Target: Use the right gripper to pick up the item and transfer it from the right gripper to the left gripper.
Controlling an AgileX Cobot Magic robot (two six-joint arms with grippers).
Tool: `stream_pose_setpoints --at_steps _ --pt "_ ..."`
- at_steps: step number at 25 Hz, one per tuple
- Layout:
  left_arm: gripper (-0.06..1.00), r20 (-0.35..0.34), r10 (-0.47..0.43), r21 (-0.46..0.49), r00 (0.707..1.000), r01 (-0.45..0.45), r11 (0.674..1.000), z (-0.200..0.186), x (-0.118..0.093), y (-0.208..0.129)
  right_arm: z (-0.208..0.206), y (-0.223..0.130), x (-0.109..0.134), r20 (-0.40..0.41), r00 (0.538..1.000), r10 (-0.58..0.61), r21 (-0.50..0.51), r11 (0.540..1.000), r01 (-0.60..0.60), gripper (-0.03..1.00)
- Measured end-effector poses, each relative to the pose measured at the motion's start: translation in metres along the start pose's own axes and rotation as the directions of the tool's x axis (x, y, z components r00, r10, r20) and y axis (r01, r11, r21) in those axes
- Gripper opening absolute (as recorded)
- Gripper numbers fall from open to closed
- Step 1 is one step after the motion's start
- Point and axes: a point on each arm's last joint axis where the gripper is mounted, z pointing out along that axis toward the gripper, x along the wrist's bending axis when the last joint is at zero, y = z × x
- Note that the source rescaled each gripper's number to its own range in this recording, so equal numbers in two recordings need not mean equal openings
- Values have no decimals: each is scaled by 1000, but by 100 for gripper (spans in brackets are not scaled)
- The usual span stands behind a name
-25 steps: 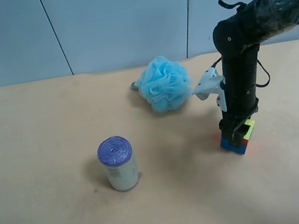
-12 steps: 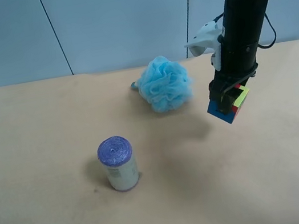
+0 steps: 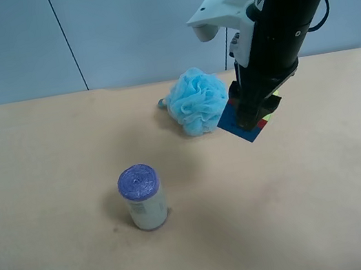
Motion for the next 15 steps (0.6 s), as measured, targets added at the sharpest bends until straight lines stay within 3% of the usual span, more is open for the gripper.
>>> stream_pose_setpoints --at_steps 5,15 --pt "100 0 0 0 1000 0 1000 0 0 0 -10 8 28 -22 996 -82 -42 996 81 0" --pt "100 0 0 0 1000 0 1000 0 0 0 -12 13 41 -132 984 -118 -103 989 105 0"
